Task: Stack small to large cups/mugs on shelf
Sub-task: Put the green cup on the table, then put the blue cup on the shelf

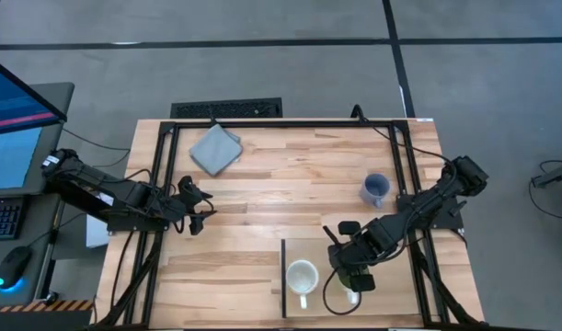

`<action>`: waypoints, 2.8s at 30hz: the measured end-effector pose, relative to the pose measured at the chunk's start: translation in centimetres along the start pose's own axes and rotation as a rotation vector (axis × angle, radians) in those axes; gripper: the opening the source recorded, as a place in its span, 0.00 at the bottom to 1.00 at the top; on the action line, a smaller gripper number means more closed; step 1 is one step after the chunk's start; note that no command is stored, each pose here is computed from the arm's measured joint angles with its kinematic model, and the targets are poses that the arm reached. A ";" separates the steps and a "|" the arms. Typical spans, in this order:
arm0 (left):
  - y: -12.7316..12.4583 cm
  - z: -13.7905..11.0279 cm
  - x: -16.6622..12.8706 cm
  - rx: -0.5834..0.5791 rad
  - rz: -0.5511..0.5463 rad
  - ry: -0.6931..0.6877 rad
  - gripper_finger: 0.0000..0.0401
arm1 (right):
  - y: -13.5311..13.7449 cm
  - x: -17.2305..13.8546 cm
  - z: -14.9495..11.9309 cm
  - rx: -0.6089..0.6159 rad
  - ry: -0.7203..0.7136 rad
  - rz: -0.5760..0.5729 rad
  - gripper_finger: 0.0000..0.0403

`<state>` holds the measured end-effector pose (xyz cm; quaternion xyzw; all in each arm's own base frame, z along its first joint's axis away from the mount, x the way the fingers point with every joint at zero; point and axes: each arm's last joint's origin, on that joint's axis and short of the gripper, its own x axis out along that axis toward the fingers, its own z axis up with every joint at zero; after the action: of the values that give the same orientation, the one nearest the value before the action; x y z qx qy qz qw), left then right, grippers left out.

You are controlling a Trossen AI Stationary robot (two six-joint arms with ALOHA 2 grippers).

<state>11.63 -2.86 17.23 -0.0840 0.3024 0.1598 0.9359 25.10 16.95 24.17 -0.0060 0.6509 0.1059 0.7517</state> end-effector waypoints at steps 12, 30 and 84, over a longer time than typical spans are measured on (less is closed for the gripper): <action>0.0 0.0 0.0 -0.018 0.000 0.000 0.63 | 0.0 0.0 0.0 0.000 0.002 0.003 0.13; 0.0 0.0 0.0 -0.020 0.000 0.000 0.63 | 0.1 0.0 0.0 0.002 0.011 0.031 0.14; -0.1 0.0 0.0 -0.024 -0.032 0.018 0.63 | 0.2 -6.8 -0.3 -0.028 0.022 -0.067 0.57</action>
<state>11.63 -2.96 17.20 -0.1013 0.3075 0.1478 0.9345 23.88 16.07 30.78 -0.0394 0.6570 0.0897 0.7475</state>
